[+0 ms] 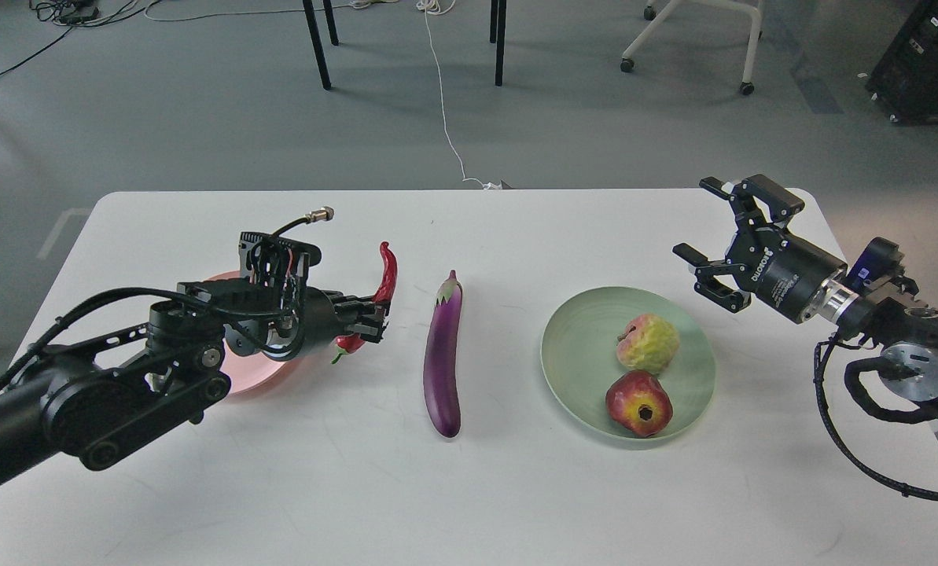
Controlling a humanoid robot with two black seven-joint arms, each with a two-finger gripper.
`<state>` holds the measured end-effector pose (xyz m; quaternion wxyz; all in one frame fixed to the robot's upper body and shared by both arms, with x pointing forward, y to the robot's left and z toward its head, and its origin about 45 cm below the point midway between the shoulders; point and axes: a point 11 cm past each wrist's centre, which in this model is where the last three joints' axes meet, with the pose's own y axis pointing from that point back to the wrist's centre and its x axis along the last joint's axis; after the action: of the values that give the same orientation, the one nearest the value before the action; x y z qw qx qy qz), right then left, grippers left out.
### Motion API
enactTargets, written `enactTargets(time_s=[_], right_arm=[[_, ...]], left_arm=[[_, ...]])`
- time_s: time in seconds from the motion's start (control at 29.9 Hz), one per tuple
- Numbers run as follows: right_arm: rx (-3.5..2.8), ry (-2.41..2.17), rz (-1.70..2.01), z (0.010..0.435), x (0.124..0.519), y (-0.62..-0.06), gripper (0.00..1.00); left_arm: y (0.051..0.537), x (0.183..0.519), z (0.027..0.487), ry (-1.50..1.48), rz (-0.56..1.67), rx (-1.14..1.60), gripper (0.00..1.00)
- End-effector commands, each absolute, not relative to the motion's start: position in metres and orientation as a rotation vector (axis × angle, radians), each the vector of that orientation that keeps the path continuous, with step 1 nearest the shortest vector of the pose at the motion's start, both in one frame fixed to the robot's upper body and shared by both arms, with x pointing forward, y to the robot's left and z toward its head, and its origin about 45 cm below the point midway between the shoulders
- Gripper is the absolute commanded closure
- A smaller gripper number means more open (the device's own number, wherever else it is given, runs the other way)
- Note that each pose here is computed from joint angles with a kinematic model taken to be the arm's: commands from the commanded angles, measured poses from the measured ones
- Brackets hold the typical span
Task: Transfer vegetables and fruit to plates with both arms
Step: 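Drop the chili onto the pink plate and reach for the eggplant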
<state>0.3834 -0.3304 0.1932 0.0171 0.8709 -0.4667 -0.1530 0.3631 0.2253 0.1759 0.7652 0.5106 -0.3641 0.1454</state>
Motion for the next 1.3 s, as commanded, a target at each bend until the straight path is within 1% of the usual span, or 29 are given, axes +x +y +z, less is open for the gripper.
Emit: enactTargets(time_s=[0.0, 0.13, 0.2, 0.27, 0.3, 0.37, 0.4, 0.47, 0.57, 0.63, 0.7, 0.84, 1.0, 1.1, 1.27], right_arm=[[2.708, -1.446, -0.474, 0.193, 0.383, -0.330, 0.03], [2.710, -1.440, -0.478, 0.192, 0.383, -0.328, 0.03], [2.712, -1.434, -0.480, 0.191, 0.383, -0.326, 0.03], [2.713, -1.434, -0.478, 0.191, 0.383, -0.326, 0.03], [2.714, -1.434, -0.476, 0.192, 0.383, -0.326, 0.03], [2.712, -1.435, -0.475, 0.192, 0.383, -0.327, 0.03], [2.711, -1.437, -0.474, 0.192, 0.383, -0.327, 0.03], [2.711, -1.436, -0.473, 0.193, 0.383, -0.328, 0.03], [2.712, -1.437, -0.473, 0.194, 0.383, -0.328, 0.03], [2.715, -1.440, -0.471, 0.194, 0.383, -0.328, 0.03], [2.716, -1.439, -0.469, 0.195, 0.384, -0.328, 0.03], [2.710, -1.441, -0.470, 0.193, 0.383, -0.329, 0.03], [2.708, -1.443, -0.470, 0.193, 0.382, -0.330, 0.03], [2.699, -1.453, -0.461, 0.195, 0.382, -0.335, 0.03], [2.701, -1.461, -0.457, 0.197, 0.383, -0.337, 0.03]], left_arm=[[0.282, 0.364, 0.188, -0.785, 0.329, 1.175, 0.90], [0.336, 0.352, 0.185, -0.737, 0.332, 1.257, 0.86], [0.352, 0.340, 0.174, -0.696, 0.324, 1.281, 0.80], [0.360, 0.334, 0.165, -0.668, 0.326, 1.292, 0.65], [0.363, 0.335, 0.163, -0.665, 0.337, 1.299, 0.53], [0.368, 0.337, 0.163, -0.675, 0.364, 1.301, 0.24], [0.368, 0.337, 0.164, -0.680, 0.368, 1.296, 0.17], [0.367, 0.337, 0.164, -0.681, 0.366, 1.290, 0.10], [0.360, 0.343, 0.170, -0.694, 0.376, 1.264, 0.05], [0.346, 0.349, 0.177, -0.706, 0.381, 1.223, 0.04], [0.311, 0.355, 0.188, -0.752, 0.368, 1.142, 0.04], [0.233, 0.358, 0.201, -0.828, 0.328, 1.001, 0.04], [0.150, 0.349, 0.195, -0.822, 0.281, 0.900, 0.04], [0.130, 0.343, 0.184, -0.804, 0.263, 0.888, 0.04], [0.135, 0.335, 0.151, -0.805, 0.196, 0.977, 0.04]])
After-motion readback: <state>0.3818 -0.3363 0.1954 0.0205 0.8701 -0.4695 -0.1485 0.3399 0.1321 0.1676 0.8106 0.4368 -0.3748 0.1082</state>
